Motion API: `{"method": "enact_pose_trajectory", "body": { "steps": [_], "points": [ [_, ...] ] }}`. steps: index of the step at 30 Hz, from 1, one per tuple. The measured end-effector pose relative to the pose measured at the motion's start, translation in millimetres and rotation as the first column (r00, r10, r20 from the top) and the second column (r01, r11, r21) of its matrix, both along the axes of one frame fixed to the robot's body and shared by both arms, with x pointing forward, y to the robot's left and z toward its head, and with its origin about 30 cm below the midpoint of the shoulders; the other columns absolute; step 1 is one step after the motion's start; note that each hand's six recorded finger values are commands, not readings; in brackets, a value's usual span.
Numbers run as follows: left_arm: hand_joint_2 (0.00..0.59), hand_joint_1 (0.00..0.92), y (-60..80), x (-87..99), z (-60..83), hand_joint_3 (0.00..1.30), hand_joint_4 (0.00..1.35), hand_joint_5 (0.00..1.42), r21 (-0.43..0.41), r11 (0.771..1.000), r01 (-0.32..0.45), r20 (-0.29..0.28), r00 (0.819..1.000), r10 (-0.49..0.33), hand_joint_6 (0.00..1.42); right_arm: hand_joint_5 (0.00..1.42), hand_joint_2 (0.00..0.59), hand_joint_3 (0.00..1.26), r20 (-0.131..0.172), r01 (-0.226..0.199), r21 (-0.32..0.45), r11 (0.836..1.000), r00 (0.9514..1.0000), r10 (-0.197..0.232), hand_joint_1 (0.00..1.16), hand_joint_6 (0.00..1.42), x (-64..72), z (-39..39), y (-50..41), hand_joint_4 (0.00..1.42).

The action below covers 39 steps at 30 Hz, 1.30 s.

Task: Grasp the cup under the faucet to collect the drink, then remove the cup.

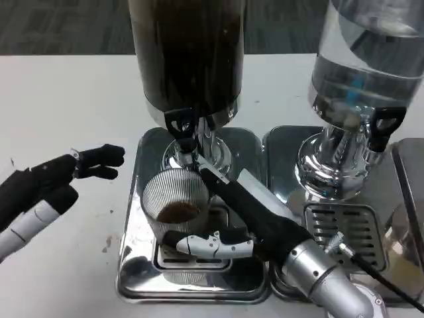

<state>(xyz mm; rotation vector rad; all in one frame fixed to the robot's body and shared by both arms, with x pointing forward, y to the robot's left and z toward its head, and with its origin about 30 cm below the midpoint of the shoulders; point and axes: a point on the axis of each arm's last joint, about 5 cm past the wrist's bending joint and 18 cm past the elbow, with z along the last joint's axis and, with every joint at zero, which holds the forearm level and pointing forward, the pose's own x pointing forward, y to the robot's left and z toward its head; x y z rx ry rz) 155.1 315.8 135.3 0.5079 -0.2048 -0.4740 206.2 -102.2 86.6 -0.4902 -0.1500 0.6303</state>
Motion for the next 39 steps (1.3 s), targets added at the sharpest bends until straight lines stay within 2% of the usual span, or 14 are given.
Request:
{"method": "enact_pose_trajectory", "body": {
  "steps": [6, 12, 22, 26, 31, 39],
  "points": [
    [0.107, 0.0, 0.6, -2.8, -1.9, 0.27, 0.23, 0.26, 0.0, 1.0, -0.004, -0.012, 1.0, 0.004, 0.14, 0.0, 0.165, 0.0, 0.001, 0.017, 0.01, 1.0, 0.9999, -0.017, 0.69, 0.06, -1.4, -2.6, -0.4, 0.0],
    [0.11, 0.0, 0.6, -3.1, -2.1, 0.27, 0.23, 0.26, -0.001, 1.0, -0.005, -0.013, 1.0, 0.005, 0.14, 0.0, 0.167, 0.0, -0.017, 0.031, 0.02, 0.999, 0.9994, -0.03, 0.69, 0.07, -5.0, -6.0, -2.2, 0.0],
    [0.113, 0.0, 0.6, -3.1, -2.1, 0.27, 0.23, 0.26, -0.001, 1.0, -0.005, -0.013, 1.0, 0.005, 0.15, 0.0, 0.169, 0.0, -0.02, 0.028, 0.012, 1.0, 0.9994, -0.028, 0.68, 0.07, -6.1, -6.2, -2.9, 0.0],
    [0.114, 0.0, 0.8, -3.1, -2.0, 0.27, 0.23, 0.26, 0.0, 1.0, -0.005, -0.014, 1.0, 0.005, 0.15, 0.0, 0.169, 0.0, -0.016, 0.03, -0.001, 1.0, 0.9994, -0.03, 0.68, 0.07, -5.3, -5.3, -1.8, 0.0],
    [0.114, 0.0, 1.9, -3.1, -0.8, 0.27, 0.23, 0.27, 0.006, 1.0, -0.006, -0.015, 1.0, 0.006, 0.15, 0.0, 0.169, 0.0, -0.016, 0.051, -0.026, 0.998, 0.9986, -0.051, 0.68, 0.07, -5.4, -5.8, 1.9, 0.0],
    [0.115, 0.0, 2.7, -3.3, -0.2, 0.28, 0.24, 0.27, 0.008, 1.0, -0.008, -0.014, 1.0, 0.009, 0.16, 0.0, 0.169, 0.0, -0.012, 0.062, -0.024, 0.998, 0.998, -0.062, 0.68, 0.08, -6.0, -6.0, 5.9, 0.0]
  ]
}}
